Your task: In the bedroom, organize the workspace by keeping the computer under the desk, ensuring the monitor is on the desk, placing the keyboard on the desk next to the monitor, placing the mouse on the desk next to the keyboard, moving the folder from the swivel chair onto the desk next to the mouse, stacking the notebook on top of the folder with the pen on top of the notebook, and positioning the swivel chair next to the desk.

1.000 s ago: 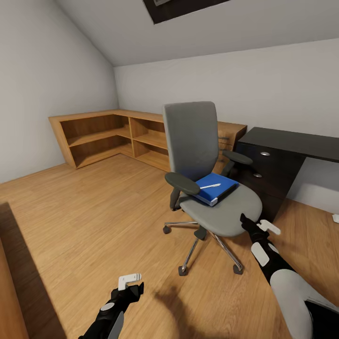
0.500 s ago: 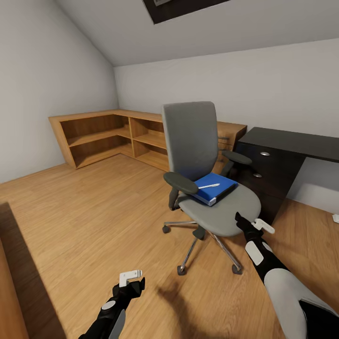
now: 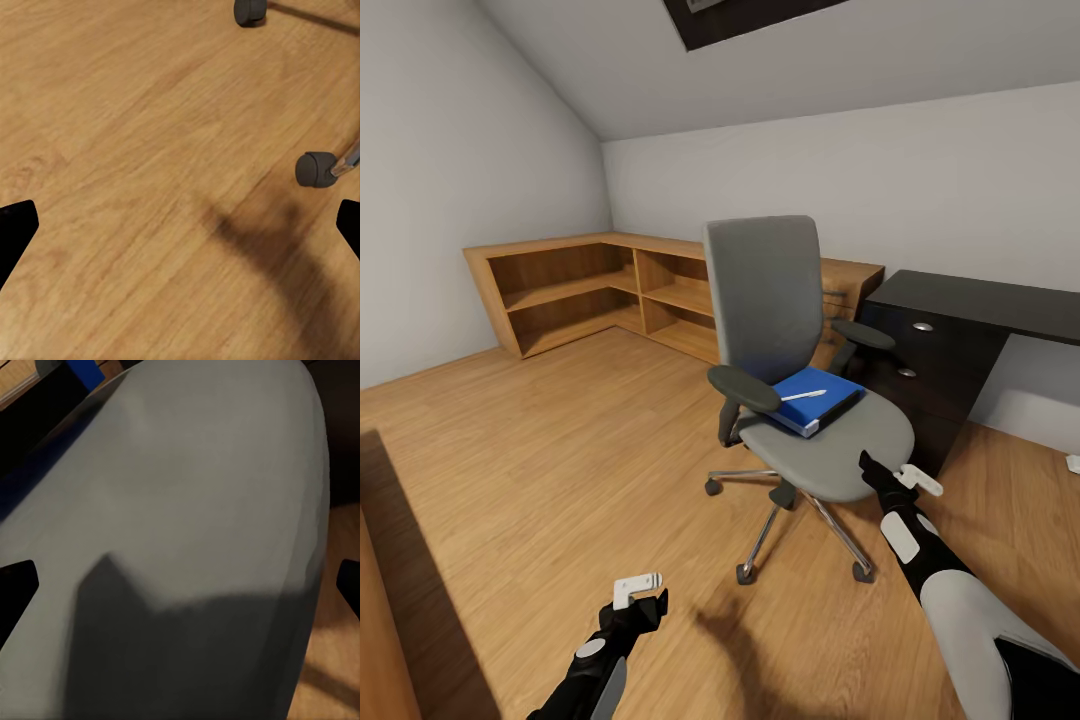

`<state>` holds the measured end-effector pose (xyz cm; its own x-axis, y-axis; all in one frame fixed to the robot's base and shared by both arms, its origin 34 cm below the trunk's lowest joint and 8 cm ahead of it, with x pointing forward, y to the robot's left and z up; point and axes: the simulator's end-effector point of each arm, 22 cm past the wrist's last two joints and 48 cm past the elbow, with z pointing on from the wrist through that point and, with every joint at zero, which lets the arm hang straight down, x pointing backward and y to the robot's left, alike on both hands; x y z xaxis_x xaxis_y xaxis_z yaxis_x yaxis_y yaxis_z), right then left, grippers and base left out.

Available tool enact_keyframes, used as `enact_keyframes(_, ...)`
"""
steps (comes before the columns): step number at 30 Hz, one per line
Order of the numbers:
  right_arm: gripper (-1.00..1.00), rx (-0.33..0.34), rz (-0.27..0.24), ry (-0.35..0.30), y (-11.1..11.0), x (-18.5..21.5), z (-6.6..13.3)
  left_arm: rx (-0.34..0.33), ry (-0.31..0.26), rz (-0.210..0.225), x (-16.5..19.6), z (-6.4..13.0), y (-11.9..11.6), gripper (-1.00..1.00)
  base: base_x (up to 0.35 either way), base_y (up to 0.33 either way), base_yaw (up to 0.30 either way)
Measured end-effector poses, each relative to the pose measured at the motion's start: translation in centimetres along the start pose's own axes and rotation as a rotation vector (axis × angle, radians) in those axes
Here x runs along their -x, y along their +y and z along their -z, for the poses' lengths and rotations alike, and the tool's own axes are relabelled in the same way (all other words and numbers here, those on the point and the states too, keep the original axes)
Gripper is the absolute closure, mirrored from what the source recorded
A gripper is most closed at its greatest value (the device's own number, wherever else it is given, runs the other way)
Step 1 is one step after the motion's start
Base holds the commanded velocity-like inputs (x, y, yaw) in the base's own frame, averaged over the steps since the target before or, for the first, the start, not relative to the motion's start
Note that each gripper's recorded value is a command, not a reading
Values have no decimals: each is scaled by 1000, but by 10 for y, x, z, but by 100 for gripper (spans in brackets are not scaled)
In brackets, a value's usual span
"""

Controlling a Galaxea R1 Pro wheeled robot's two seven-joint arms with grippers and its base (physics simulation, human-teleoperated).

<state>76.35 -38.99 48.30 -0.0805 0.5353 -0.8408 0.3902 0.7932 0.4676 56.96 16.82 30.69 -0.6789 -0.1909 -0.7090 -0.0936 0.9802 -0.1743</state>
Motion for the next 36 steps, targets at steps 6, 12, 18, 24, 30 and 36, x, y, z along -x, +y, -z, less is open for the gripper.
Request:
enact_keyframes(6, -100, 1, 0, 0, 0, 0, 0, -1, 0, -1, 0, 0, 0, -100, 0, 0, 0)
enact_keyframes(12, -100, 1, 1, 0, 0, 0, 0, -1, -1, -1, 0, 0, -1, -100, 0, 0, 0)
enact_keyframes(18, -100, 3, 3, 1, 1, -1, 0, -1, -1, -1, 1, 0, -1, -100, -26, 0, 0)
enact_keyframes(24, -100, 2, 6, 13, 0, -6, 1, -1, -1, -1, 0, 0, 0, -100, -209, 0, 0)
enact_keyframes(30, -100, -3, 6, 24, -2, -11, 2, -1, -1, -1, 0, 0, 0, -100, -170, 0, 0)
enact_keyframes(36, -100, 24, 5, 30, 6, -16, 3, -1, -1, -1, 1, 0, -1, -100, -7, 0, 0)
